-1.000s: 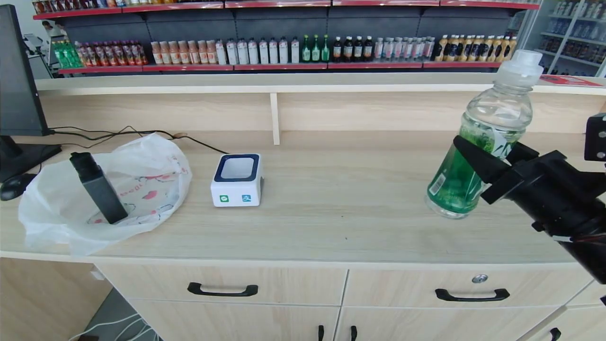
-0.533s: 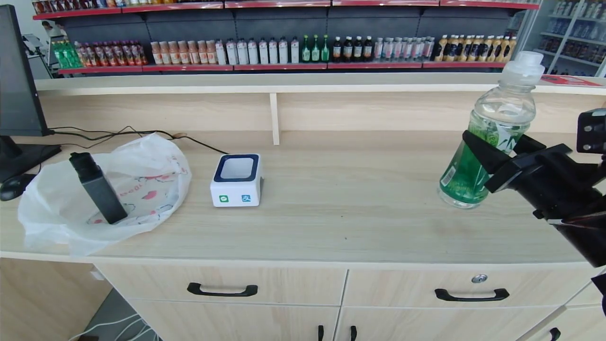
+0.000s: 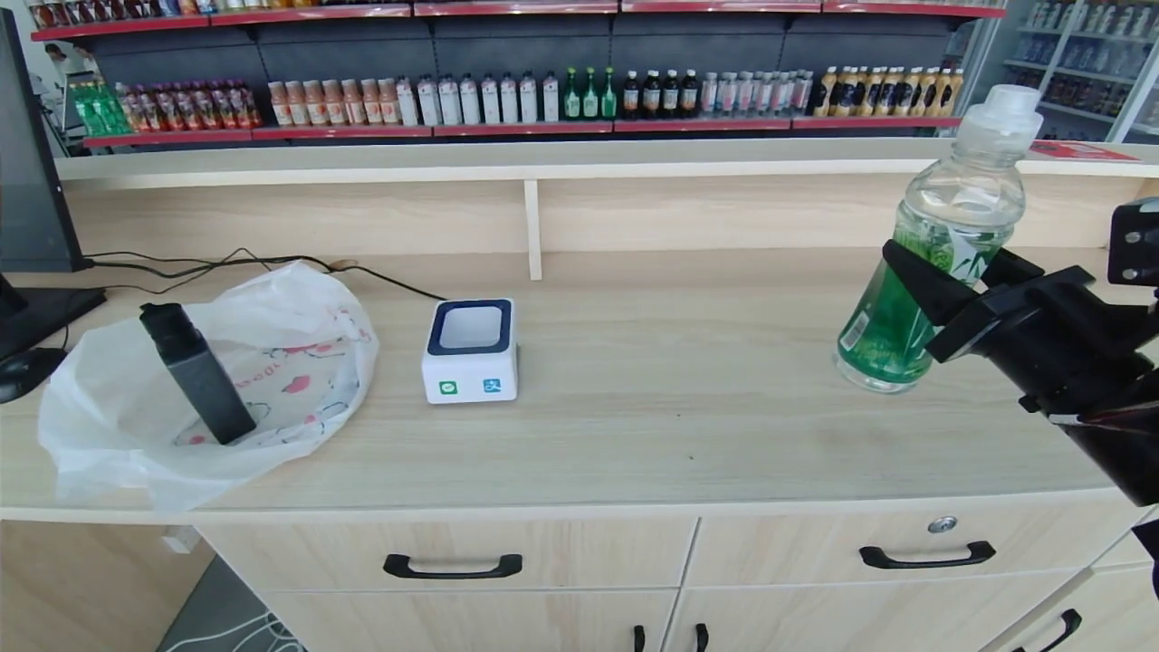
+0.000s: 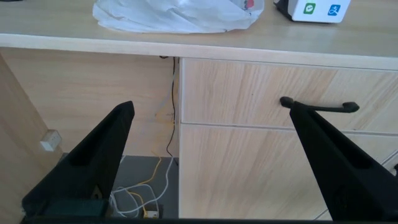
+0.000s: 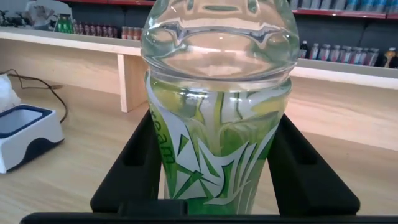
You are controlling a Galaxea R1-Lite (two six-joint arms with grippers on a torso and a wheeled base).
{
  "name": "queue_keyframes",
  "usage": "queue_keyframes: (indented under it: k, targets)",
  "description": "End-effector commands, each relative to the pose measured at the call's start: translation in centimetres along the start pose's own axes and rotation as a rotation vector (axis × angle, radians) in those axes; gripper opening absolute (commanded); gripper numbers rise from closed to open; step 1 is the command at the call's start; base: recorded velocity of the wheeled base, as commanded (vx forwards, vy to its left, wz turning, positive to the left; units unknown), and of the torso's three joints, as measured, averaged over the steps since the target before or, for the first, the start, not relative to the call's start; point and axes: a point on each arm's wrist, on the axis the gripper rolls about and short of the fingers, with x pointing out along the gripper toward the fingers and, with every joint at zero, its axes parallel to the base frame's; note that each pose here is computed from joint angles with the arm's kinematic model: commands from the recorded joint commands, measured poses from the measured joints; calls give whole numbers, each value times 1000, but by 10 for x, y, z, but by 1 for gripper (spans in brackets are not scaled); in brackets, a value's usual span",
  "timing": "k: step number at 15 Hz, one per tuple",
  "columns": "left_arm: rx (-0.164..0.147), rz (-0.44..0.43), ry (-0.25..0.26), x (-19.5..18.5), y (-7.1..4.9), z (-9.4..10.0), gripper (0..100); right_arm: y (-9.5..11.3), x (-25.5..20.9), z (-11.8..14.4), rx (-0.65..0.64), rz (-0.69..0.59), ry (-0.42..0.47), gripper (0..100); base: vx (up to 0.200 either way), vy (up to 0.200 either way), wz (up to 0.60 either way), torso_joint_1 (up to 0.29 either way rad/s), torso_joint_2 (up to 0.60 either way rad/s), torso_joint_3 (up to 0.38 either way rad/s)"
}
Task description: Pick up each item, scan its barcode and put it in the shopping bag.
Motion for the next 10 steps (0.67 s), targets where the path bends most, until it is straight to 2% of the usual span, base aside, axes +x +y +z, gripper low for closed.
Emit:
queue_keyframes:
  k: [1, 10]
  targets:
    - [-1, 0, -1, 0, 0, 0, 100, 0, 1, 1, -1, -2, -5, 0, 0, 200, 0, -2, 2, 2]
    - [-1, 0, -1, 0, 0, 0, 100, 0, 3, 4, -3, -2, -22, 0, 0, 200, 0, 4, 2, 4]
